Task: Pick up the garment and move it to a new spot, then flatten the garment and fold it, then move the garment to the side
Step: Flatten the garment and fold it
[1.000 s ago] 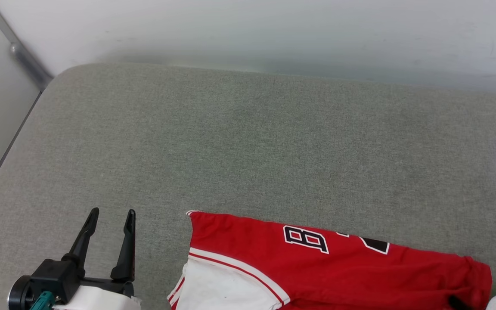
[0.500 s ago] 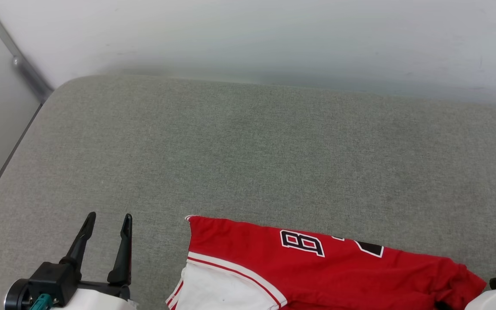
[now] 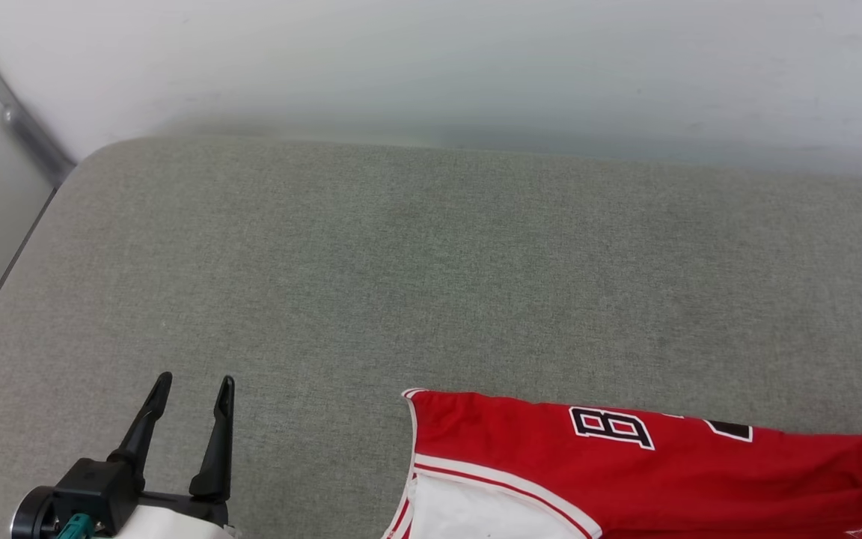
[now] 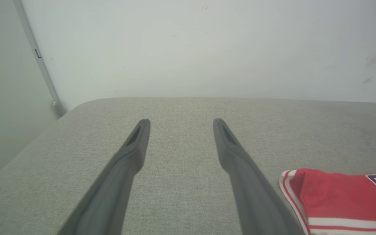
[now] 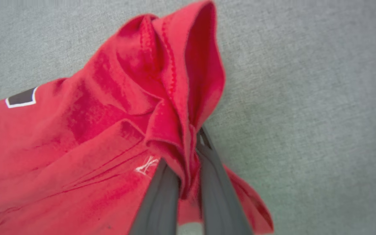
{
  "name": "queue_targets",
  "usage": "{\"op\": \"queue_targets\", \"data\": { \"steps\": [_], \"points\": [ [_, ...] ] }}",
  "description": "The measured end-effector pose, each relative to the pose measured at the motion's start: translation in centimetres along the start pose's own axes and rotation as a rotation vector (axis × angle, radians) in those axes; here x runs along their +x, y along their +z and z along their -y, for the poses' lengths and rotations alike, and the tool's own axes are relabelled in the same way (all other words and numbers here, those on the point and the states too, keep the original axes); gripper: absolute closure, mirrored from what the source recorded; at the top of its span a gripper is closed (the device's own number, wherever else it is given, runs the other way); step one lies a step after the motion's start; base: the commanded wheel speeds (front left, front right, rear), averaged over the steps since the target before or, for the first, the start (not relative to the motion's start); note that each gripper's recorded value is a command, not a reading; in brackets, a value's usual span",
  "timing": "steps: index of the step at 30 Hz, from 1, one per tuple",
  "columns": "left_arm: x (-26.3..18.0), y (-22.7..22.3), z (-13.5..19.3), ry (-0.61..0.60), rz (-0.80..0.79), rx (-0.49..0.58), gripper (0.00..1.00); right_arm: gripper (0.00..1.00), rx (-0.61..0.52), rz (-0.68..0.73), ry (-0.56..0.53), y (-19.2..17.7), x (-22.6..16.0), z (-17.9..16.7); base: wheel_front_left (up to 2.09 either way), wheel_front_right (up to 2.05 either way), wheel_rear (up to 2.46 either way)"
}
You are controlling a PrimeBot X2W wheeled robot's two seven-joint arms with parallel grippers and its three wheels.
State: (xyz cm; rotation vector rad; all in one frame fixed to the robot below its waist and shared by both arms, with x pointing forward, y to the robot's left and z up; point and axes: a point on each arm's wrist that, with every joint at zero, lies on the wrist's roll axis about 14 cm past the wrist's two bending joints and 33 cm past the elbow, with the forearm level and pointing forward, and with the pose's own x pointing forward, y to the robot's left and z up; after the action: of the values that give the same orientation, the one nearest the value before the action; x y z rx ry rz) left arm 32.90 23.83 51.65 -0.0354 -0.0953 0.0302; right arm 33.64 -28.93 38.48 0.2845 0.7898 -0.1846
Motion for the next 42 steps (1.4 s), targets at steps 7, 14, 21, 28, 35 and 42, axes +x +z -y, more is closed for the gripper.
{"op": "queue_targets", "data": {
  "steps": [7, 14, 21, 28, 35, 42],
  "points": [
    [-0.1, 0.4, 0.3, -0.003, 0.016, -0.006, 0.00, 1.00, -0.049, 0.014, 0.062, 0.2, -1.1, -2.2, 0.00, 0.00, 0.00],
    [-0.7, 0.5, 0.7, -0.017, 0.021, -0.016, 0.00, 1.00, -0.105, -0.071, 0.261, -2.6, -3.7, -8.6, 0.00, 0.00, 0.00],
    [-1.3, 0.7, 0.6, -0.006, 0.029, -0.023, 0.00, 1.00, -0.164, -0.070, 0.453, -3.0, -6.2, -15.4, 0.00, 0.00, 0.00],
    [-1.8, 0.7, 0.0, 0.014, 0.027, -0.023, 0.00, 1.00, -0.229, -0.118, 0.639, -4.3, -7.9, -21.9, 0.00, 0.00, 0.00],
    [-2.7, 0.5, -1.0, 0.052, 0.020, -0.024, 0.00, 1.00, -0.205, -0.178, 0.847, -5.6, -9.3, -27.5, 0.00, 0.00, 0.00],
    [-3.4, 0.3, -1.8, 0.083, 0.013, -0.023, 0.00, 1.00, -0.257, -0.238, 0.925, -8.0, -9.1, -30.9, 0.00, 0.00, 0.00]
  ]
}}
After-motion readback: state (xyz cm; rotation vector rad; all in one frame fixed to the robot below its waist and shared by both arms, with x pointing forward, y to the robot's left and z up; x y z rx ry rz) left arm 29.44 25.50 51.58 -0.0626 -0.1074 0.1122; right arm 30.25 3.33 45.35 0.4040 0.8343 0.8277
